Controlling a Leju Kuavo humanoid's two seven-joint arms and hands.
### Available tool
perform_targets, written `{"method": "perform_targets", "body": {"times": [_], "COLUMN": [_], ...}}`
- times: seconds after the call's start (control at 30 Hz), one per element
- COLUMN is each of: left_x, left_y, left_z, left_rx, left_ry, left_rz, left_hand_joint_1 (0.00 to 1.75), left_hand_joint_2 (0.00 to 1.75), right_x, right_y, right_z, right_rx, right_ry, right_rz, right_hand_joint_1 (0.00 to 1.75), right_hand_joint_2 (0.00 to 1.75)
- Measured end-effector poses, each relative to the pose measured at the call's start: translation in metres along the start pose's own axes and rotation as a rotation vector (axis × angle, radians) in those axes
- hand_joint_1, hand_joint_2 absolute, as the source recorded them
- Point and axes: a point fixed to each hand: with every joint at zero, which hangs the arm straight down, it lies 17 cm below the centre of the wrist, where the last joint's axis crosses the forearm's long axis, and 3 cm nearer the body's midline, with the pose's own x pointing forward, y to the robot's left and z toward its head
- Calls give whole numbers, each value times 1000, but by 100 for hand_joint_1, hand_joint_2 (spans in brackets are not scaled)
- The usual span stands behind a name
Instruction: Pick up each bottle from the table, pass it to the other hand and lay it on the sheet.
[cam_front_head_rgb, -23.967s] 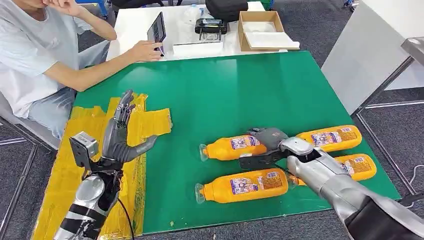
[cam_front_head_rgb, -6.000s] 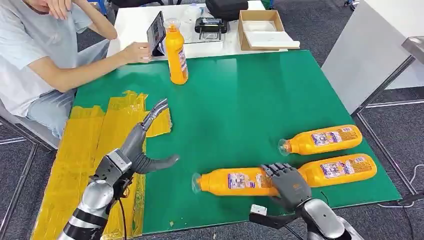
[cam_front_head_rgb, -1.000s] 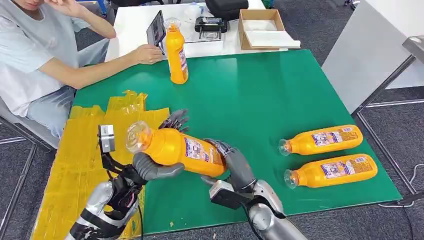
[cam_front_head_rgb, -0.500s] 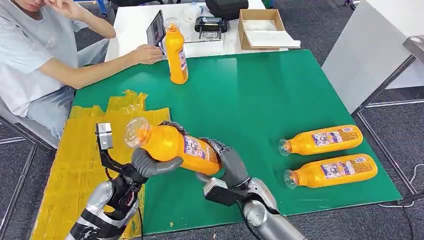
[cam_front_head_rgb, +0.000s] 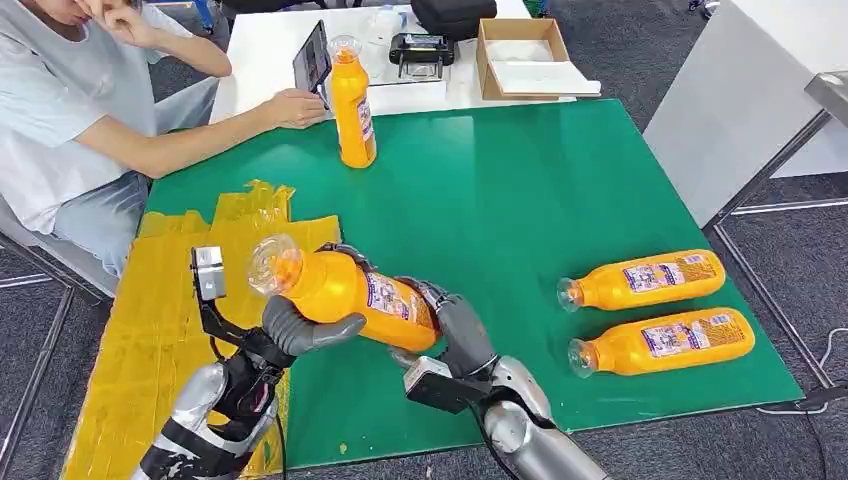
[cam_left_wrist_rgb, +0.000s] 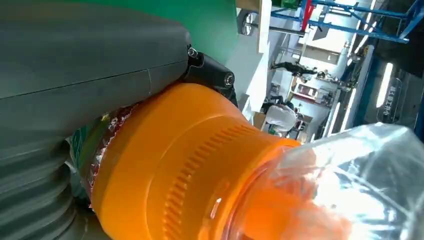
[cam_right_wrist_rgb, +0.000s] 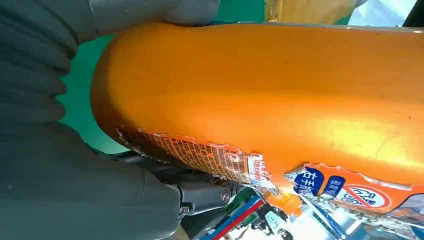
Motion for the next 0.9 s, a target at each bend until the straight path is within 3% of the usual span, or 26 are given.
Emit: {"method": "perform_targets", "body": {"times": [0.17,0.2,0.3,0.33,0.37,0.4,0.43,0.5,0.7,0.9], "left_x": [0,0,4,16,29,62,85,114,128,129], "left_y": [0,0,7,21,32,51,68,86,86,87], "left_z": [0,0,-1,2,9,17,25,37,42,43], "left_rx": [0,0,38,107,165,284,370,454,456,459], "left_ry": [0,0,-29,-101,-169,-291,-347,-399,-421,-423], "left_rz": [0,0,-41,-144,-246,-485,-674,-886,-955,-957], "left_hand_joint_1": [175,175,175,175,175,175,175,175,175,175], "left_hand_joint_2": [175,175,175,175,175,175,175,175,175,175], "right_x": [0,0,6,18,22,29,29,28,54,55], "right_y": [0,0,0,-12,-25,-67,-93,-130,-167,-170], "right_z": [0,0,2,10,23,28,33,49,68,69], "right_rx": [1,1,-14,-85,-156,-292,-365,-453,-525,-531], "right_ry": [1,1,-28,-61,-54,-48,-43,-51,-140,-143], "right_rz": [0,0,-37,-140,-240,-416,-517,-577,-529,-526], "right_hand_joint_1": [175,0,0,0,0,0,0,0,0,0], "right_hand_joint_2": [175,175,175,0,0,0,0,0,0,0]}}
